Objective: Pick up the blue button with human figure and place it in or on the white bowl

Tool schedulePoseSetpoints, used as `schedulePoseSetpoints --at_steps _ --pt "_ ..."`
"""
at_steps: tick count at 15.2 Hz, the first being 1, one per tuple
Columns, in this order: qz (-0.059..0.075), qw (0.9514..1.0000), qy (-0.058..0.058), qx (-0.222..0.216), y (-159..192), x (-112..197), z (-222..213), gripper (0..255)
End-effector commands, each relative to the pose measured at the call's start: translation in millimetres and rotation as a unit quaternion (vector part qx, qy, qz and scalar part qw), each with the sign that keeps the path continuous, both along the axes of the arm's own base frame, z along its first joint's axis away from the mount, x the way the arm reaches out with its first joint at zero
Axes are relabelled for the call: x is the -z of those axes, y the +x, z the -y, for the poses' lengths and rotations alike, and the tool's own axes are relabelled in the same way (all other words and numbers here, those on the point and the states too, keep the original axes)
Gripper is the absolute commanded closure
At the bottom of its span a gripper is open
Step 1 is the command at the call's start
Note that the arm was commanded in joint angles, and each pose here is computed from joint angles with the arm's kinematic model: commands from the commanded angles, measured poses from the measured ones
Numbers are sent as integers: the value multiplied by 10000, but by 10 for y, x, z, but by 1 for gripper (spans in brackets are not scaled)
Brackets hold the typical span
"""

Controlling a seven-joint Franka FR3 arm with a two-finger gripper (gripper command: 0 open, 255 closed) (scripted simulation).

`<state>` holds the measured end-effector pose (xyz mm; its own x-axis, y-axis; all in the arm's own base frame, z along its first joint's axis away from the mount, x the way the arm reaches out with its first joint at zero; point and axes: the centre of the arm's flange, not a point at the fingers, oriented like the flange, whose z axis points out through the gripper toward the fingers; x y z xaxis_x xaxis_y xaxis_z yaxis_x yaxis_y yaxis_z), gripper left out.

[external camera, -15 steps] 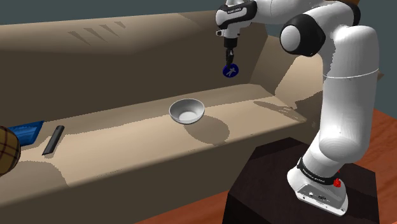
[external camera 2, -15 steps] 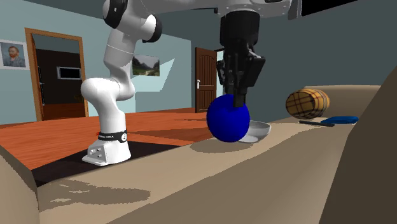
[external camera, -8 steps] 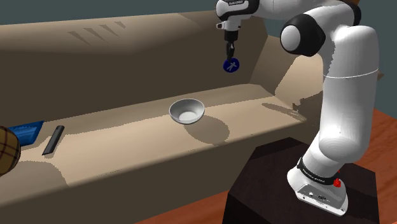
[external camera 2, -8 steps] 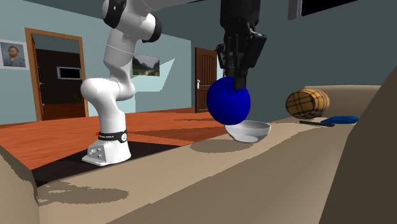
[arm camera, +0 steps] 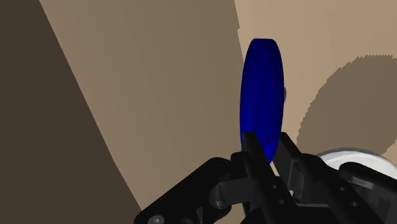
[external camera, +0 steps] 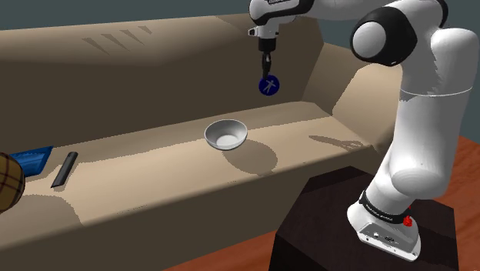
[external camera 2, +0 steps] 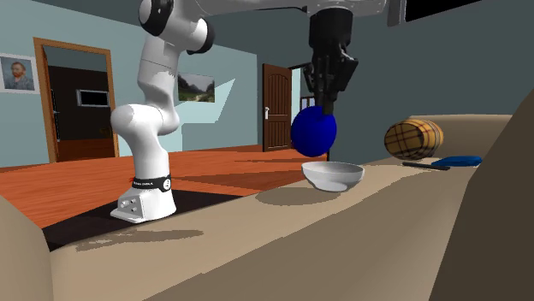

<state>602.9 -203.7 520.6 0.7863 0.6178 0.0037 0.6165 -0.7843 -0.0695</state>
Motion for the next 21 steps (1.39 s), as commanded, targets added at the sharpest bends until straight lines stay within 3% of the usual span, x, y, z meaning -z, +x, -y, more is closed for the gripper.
schedulePoseSetpoints --at_steps 1,21 --pt "1 10000 -2 9 51 -28 -248 255" --pt "1 10000 -2 9 422 -264 -2940 255"
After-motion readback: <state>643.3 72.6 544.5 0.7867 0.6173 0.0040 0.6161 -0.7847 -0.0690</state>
